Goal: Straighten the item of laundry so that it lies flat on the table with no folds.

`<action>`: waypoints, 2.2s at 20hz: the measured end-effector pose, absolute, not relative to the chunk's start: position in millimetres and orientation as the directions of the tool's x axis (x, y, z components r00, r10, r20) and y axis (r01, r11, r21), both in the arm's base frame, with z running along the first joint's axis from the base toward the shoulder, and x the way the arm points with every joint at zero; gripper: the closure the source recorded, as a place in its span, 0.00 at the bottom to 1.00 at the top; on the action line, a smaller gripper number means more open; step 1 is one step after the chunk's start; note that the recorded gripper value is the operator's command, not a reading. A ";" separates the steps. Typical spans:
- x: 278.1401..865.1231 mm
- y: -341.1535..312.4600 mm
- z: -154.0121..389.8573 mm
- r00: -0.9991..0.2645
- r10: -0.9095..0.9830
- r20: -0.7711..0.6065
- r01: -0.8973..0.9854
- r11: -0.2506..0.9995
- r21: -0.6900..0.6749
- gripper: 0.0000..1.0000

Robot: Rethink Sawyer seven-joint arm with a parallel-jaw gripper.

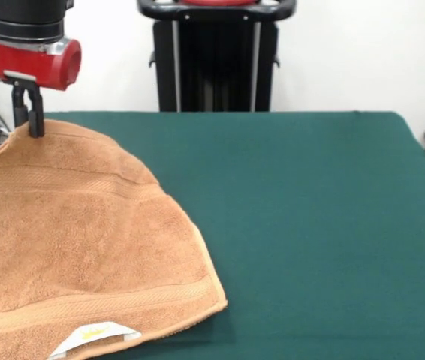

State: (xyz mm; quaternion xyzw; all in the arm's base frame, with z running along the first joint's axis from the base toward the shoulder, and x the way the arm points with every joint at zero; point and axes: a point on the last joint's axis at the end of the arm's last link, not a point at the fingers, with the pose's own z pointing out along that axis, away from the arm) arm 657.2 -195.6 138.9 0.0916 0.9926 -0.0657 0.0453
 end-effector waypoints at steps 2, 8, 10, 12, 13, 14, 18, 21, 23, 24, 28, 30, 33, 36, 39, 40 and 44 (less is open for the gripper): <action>656.2 -198.4 138.1 -0.978 0.181 -0.101 0.192 0.974 -0.120 1.00; 653.1 -203.8 134.4 -0.977 0.192 -0.096 0.202 0.973 -0.109 1.00; 652.9 -204.5 131.7 -0.976 0.194 -0.099 0.204 0.974 -0.104 1.00; 652.5 -206.7 127.9 -0.975 0.196 -0.107 0.207 0.973 -0.099 1.00; 651.7 -207.9 125.6 -0.975 0.196 -0.107 0.207 0.973 -0.100 1.00; 650.9 -209.0 123.3 -0.975 0.195 -0.108 0.206 0.973 -0.101 1.00; 644.5 -213.7 108.8 -0.977 0.186 -0.100 0.197 0.975 -0.107 1.00; 637.8 -218.7 98.0 -0.980 0.176 -0.090 0.185 0.976 -0.116 1.00; 634.3 -221.3 94.4 -0.982 0.170 -0.085 0.179 0.976 -0.122 1.00; 633.0 -222.3 93.3 -0.982 0.167 -0.083 0.177 0.976 -0.124 1.00; 628.3 -226.3 88.4 -0.985 0.157 -0.074 0.166 0.977 -0.133 1.00; 627.0 -227.9 84.9 -0.985 0.161 -0.070 0.168 0.977 -0.127 1.00; 627.4 -229.2 83.3 -0.984 0.164 -0.071 0.172 0.978 -0.119 1.00; 627.8 -232.2 82.7 -0.982 0.171 -0.075 0.179 0.978 -0.109 1.00; 626.2 -236.6 82.5 -0.981 0.179 -0.075 0.186 0.977 -0.106 1.00; 624.4 -240.3 82.1 -0.980 0.185 -0.075 0.193 0.976 -0.104 1.00; 621.7 -245.3 81.7 -0.978 0.194 -0.073 0.201 0.974 -0.102 1.00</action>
